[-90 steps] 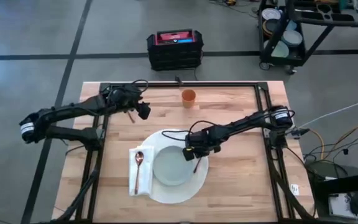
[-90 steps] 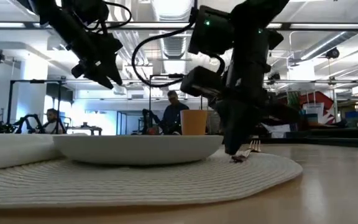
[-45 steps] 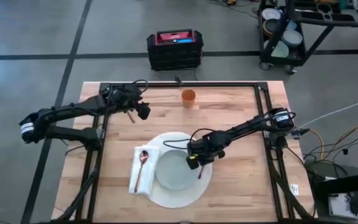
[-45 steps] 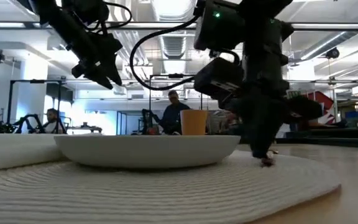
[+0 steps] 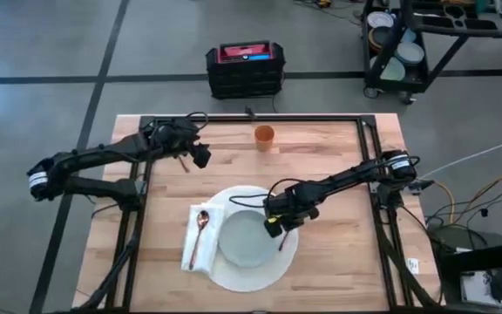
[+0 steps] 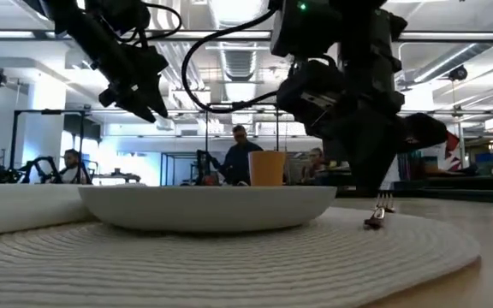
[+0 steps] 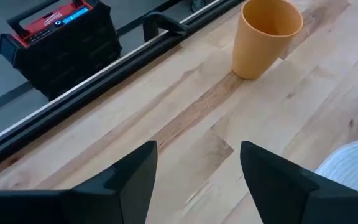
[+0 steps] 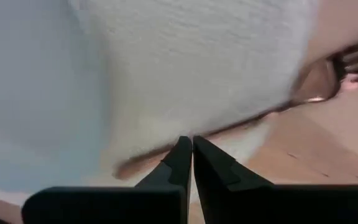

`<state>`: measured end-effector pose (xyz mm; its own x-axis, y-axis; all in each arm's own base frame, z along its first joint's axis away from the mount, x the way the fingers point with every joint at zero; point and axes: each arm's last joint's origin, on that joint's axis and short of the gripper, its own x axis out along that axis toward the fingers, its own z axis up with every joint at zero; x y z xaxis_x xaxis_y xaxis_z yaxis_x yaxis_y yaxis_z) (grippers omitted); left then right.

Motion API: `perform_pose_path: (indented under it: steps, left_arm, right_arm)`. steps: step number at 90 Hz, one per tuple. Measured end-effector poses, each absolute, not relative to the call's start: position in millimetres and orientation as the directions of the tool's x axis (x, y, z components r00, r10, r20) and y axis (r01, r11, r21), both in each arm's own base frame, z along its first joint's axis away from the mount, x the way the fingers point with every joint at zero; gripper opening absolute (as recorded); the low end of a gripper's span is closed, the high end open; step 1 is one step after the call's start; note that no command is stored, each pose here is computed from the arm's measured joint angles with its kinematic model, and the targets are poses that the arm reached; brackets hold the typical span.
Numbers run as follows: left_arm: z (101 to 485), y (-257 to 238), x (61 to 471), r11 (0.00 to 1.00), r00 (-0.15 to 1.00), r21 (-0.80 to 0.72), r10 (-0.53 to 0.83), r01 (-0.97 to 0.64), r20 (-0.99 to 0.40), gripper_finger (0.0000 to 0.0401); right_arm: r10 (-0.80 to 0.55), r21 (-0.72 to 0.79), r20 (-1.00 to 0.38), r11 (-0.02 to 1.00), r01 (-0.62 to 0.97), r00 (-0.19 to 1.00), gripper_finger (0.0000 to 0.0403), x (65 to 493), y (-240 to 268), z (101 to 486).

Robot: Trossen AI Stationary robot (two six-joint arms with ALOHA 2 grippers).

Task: Set table place
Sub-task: Adjust the white mat on the table

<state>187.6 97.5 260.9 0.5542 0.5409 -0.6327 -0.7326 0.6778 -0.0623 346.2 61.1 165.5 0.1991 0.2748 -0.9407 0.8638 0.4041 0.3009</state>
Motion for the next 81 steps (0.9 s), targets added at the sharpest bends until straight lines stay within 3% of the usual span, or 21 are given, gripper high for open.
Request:
perform_pose_path:
  steps: [81]
  left_arm:
    - [261, 97, 187, 0.678, 0.554, -0.062, 0.541, -0.733, -0.634, 0.0217]
  right_arm:
    - [0.334, 0.380, -0.906, 0.366, 0.850, 0.261, 0.0000, 350, 92, 168]
